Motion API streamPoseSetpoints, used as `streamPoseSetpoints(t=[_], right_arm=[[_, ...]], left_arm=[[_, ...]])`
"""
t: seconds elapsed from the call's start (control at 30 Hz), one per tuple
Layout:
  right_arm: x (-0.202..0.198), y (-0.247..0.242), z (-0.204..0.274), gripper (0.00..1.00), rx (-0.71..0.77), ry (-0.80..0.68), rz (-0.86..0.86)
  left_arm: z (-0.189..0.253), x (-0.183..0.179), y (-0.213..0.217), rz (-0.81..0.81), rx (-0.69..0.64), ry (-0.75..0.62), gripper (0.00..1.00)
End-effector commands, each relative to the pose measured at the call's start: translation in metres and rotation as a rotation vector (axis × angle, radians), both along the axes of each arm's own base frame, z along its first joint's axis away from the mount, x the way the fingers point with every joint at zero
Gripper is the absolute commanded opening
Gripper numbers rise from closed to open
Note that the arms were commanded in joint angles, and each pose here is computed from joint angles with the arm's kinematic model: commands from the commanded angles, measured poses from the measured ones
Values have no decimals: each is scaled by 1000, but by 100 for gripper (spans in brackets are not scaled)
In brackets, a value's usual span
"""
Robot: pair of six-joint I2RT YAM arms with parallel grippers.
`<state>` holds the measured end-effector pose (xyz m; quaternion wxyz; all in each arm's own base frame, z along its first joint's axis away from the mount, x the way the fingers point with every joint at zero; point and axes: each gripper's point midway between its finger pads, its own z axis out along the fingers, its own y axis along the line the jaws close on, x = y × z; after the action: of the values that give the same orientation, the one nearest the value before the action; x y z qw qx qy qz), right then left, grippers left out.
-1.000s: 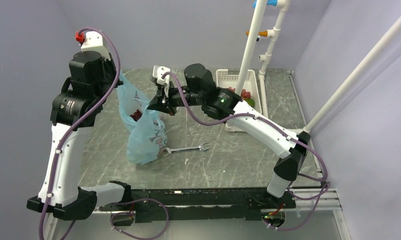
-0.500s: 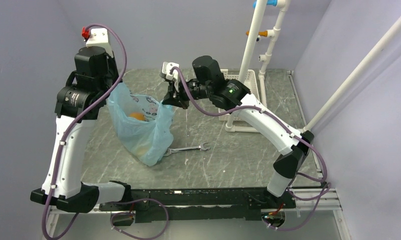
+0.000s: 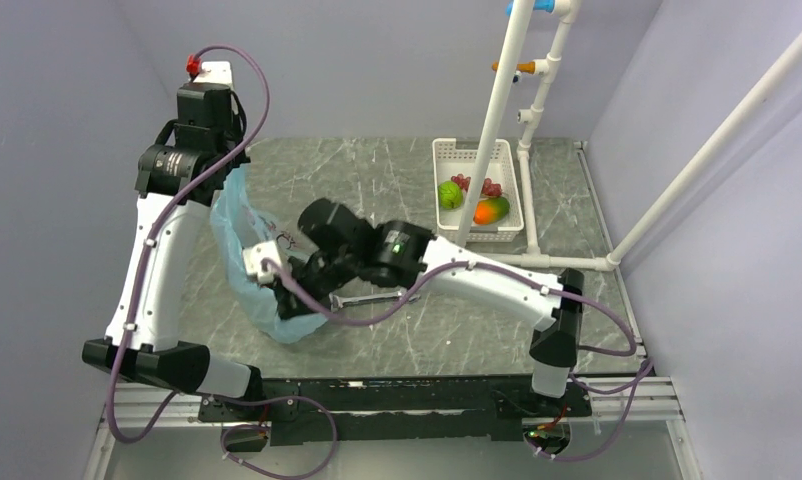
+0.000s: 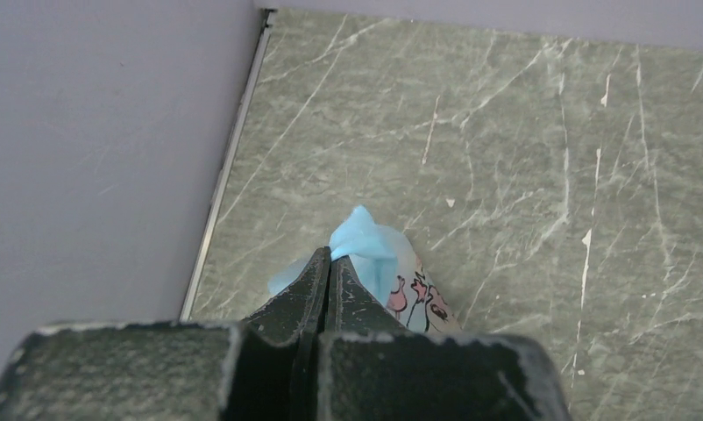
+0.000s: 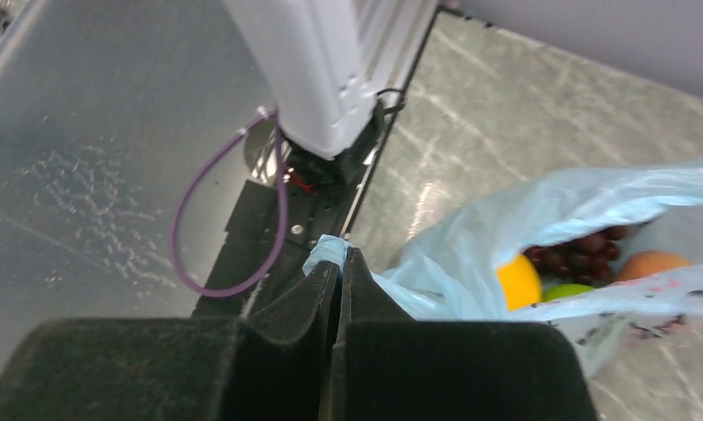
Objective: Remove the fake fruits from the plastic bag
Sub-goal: Adjust the plastic bag at the center of the board.
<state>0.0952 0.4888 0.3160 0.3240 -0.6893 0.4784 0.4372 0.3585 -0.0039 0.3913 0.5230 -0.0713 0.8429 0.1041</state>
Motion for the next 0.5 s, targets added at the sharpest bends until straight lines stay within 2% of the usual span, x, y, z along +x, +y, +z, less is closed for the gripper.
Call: streamPoseSetpoints(t=[0.0, 0.1, 0.23, 0.47], right_arm=[[-4, 4, -29, 0, -69, -30, -24], [-2, 5, -38, 0, -80, -11, -54], [-3, 1, -38, 18, -61, 0, -64], [1, -9, -30, 41, -20, 6, -102]], left_arm=[[7, -3, -2, -7, -44, -17, 0], [4, -4, -6, -23, -61, -27, 0], [1, -8, -9, -43, -81, -33, 0], [3, -16, -14, -76, -106, -62, 0]])
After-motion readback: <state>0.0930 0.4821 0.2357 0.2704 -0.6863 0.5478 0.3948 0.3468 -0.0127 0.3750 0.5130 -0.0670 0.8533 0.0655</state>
